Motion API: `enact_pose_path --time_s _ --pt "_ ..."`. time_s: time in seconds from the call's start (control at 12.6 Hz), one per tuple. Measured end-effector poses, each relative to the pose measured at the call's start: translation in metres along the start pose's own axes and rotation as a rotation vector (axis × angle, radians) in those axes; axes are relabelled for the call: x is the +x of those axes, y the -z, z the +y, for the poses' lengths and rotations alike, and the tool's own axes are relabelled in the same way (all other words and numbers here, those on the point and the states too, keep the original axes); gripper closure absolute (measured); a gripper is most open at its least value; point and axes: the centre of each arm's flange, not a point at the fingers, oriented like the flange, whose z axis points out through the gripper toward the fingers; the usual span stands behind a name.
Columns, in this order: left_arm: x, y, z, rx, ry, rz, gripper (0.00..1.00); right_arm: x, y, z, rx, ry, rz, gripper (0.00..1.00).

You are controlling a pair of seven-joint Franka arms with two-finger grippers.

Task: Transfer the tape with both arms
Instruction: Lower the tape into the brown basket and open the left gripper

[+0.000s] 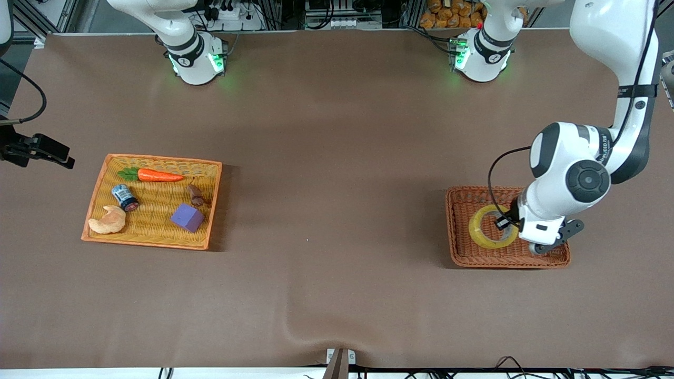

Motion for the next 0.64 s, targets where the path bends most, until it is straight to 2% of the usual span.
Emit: enact_pose_path --time_s 0.16,0.64 --pt "0.005 -0.020 -0.021 -0.025 -0.001 0.022 0.78 0.000 0.000 0.000 0.000 0.000 -0.001 0.00" --pt "0.003 -0.057 -0.040 -0.014 0.010 -0.009 0.78 -0.001 -0.001 0.000 0.001 0.000 -0.008 0.00"
